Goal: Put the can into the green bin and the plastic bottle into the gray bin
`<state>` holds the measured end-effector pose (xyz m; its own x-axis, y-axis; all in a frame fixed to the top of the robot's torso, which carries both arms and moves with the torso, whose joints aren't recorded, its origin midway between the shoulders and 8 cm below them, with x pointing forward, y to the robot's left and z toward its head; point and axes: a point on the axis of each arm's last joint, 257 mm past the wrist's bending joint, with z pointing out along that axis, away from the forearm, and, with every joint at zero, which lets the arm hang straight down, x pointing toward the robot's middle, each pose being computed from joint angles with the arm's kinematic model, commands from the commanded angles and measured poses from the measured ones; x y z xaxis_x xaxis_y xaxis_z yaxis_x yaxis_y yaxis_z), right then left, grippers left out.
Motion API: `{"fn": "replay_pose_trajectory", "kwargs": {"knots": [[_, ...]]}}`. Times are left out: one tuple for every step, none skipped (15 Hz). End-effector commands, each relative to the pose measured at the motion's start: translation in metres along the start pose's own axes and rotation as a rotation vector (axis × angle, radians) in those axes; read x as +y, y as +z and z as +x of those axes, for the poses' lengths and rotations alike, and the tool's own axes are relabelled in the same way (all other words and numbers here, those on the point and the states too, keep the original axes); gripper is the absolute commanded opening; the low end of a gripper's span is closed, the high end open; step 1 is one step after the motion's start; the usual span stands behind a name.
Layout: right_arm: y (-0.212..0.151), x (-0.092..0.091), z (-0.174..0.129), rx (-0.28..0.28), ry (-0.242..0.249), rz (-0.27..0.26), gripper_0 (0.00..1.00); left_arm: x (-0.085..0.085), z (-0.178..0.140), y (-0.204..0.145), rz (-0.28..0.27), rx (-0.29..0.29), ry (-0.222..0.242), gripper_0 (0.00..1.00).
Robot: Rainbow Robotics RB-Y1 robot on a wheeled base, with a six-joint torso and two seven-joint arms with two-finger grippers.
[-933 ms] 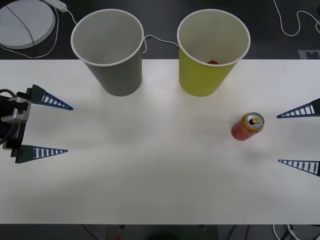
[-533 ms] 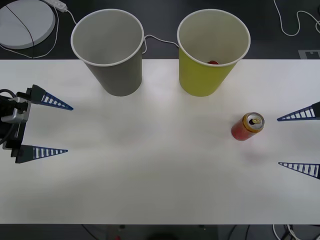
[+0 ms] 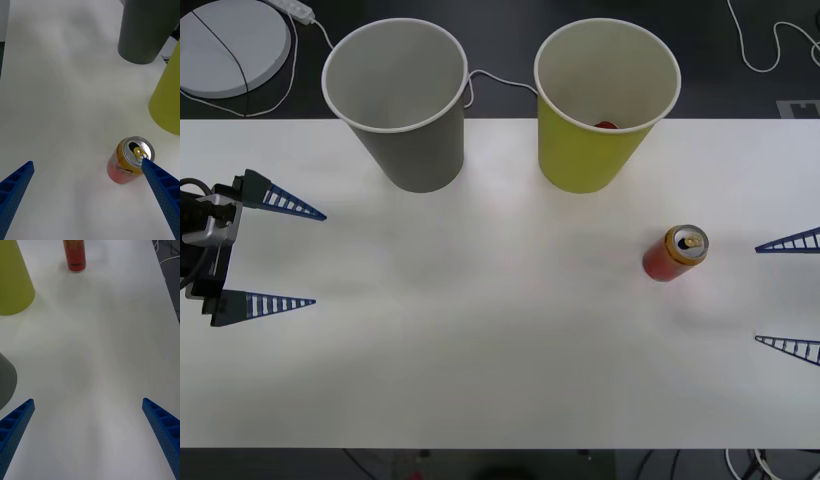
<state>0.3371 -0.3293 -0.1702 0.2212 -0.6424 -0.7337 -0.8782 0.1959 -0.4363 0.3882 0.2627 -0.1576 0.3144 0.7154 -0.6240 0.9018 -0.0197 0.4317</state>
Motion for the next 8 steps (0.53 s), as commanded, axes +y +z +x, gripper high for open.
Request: {"fn": "replay_pose_trajectory", "kwargs": {"knots": [[-0.009, -0.003, 0.015, -0.035, 0.07, 0.041, 1.0, 0.0, 0.0, 0.0, 0.0, 0.0, 0.0, 1.0], [-0.012, -0.004, 0.02, -0.04, 0.086, 0.052, 1.0, 0.0, 0.0, 0.0, 0.0, 0.0, 0.0, 1.0], [-0.015, -0.003, 0.027, -0.052, 0.113, 0.065, 1.0, 0.0, 0.0, 0.0, 0.0, 0.0, 0.0, 1.0], [-0.016, -0.003, 0.031, -0.066, 0.127, 0.074, 1.0, 0.0, 0.0, 0.0, 0.0, 0.0, 0.0, 1.0], [-0.017, -0.003, 0.035, -0.077, 0.116, 0.085, 1.0, 0.0, 0.0, 0.0, 0.0, 0.0, 0.0, 1.0], [-0.018, -0.009, 0.043, -0.088, 0.115, 0.13, 1.0, 0.0, 0.0, 0.0, 0.0, 0.0, 0.0, 1.0], [-0.016, -0.011, 0.049, -0.097, 0.118, 0.155, 1.0, 0.0, 0.0, 0.0, 0.0, 0.0, 0.0, 1.0], [-0.015, -0.013, 0.055, -0.104, 0.125, 0.182, 1.0, 0.0, 0.0, 0.0, 0.0, 0.0, 0.0, 1.0]]}}
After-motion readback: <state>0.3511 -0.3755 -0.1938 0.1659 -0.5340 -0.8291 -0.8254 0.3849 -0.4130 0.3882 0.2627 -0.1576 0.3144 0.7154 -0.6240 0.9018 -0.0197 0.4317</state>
